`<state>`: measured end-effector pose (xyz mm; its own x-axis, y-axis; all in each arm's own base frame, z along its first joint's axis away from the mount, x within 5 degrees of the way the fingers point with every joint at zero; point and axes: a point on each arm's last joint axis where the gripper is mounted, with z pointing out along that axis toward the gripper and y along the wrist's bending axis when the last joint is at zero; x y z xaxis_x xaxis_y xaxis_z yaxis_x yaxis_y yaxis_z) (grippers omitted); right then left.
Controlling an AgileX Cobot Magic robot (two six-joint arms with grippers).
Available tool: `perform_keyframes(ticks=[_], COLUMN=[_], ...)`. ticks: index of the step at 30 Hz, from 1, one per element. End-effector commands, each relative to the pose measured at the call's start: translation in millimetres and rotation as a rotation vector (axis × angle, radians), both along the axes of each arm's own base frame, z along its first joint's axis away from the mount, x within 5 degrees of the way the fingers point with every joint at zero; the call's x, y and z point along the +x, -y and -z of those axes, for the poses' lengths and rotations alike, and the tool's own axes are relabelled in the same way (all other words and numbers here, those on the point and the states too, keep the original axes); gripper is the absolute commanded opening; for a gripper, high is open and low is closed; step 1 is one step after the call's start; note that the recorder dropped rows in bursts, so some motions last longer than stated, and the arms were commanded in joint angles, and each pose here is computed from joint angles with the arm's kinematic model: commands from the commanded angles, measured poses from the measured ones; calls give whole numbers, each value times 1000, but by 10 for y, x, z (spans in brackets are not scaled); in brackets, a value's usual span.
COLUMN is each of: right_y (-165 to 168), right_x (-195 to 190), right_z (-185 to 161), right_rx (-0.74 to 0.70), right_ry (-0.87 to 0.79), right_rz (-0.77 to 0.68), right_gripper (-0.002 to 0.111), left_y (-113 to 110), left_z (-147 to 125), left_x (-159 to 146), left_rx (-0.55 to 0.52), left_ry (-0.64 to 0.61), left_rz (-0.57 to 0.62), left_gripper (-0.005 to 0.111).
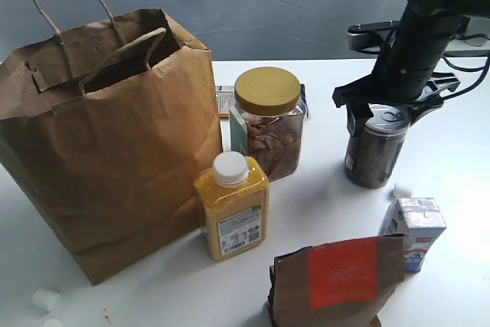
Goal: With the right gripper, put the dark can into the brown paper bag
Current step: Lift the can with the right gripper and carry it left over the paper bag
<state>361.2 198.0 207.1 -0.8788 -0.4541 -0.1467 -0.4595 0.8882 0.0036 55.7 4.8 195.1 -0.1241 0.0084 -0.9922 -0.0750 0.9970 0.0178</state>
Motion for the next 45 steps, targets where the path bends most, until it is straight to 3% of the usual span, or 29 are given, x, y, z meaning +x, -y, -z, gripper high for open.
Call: perform_keyframes(ticks=[1,6,15,23,30,35,45], right_y=[111,246,501,531,327,-29,-1211], right_x=[-98,-278,-787,-1328,-1603,-1710,-1543], right_z=[-397,-873,-1789,-2501,-2837,-2896,-2075], right_rx=[-17,-11,137,550,934,1060,1021], right_ry=[62,152,375,572,610,658,501], right_rz=[2,-1,11,-46,-190,-271,-359], right_gripper=[0,0,0,0,0,0,0], left_y=[3,3,3,3,3,3,3], left_z=[5,5,5,5,5,5,5], left_x=[-1,-1,-1,-1,-1,-1,-1], left_rx=[-1,-1,-1,-1,-1,-1,-1], left_ry=[5,5,5,5,5,5,5], left_rz=[5,5,5,5,5,5,5], left_gripper=[0,0,0,0,0,0,0])
